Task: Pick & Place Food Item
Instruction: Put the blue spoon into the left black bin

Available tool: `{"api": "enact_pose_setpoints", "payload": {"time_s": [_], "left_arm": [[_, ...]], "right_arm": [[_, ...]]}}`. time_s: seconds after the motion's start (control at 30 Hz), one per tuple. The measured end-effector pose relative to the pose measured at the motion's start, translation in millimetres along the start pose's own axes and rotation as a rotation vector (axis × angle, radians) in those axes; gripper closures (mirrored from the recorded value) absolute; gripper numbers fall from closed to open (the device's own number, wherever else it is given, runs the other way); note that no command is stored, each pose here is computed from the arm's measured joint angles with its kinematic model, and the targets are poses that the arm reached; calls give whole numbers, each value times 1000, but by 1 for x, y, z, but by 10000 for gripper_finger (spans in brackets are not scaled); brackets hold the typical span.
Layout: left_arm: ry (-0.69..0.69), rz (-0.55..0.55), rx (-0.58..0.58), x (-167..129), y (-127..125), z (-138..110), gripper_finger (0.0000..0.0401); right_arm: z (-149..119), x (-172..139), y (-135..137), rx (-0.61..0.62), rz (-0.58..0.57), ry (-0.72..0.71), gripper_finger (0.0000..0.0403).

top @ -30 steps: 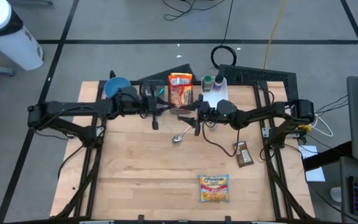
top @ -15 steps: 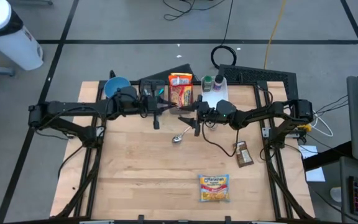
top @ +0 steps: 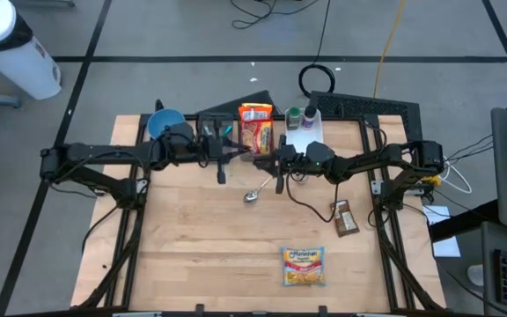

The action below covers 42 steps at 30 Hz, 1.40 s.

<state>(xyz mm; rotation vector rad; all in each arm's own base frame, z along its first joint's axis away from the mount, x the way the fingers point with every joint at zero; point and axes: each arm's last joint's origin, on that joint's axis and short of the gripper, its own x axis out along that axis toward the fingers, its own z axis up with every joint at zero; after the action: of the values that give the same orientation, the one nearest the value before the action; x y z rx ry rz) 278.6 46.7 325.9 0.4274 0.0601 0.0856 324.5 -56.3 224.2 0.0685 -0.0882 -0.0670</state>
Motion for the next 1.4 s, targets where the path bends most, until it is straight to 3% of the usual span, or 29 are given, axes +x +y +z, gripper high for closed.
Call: {"api": "enact_pose_setpoints", "payload": {"time_s": [0.07, 0.23, 0.67, 0.93, 1.13, 1.27, 1.4], "left_arm": [[1, 1, -2, 0, 0, 0, 383], [2, 1, -8, 0, 0, 0, 386], [23, 43, -52, 0, 1, -1, 298], [20, 50, -115, -1, 2, 0, 204], [-35, 28, -246, -18, 5, 14, 150], [-29, -21, -343, -31, 5, 19, 136], [27, -26, -494, -35, 5, 16, 135]], "right_arm": [[0, 0, 0, -18, 4, 0, 393], [0, 0, 0, -29, 4, 0, 398], [0, 0, 0, -44, -5, 0, 401], [0, 0, 0, -73, -5, 1, 402], [-4, -1, -1, -126, -34, 47, 402], [-2, -1, -2, -166, -70, 44, 402], [-3, -3, -2, -290, -180, 107, 402]]}}
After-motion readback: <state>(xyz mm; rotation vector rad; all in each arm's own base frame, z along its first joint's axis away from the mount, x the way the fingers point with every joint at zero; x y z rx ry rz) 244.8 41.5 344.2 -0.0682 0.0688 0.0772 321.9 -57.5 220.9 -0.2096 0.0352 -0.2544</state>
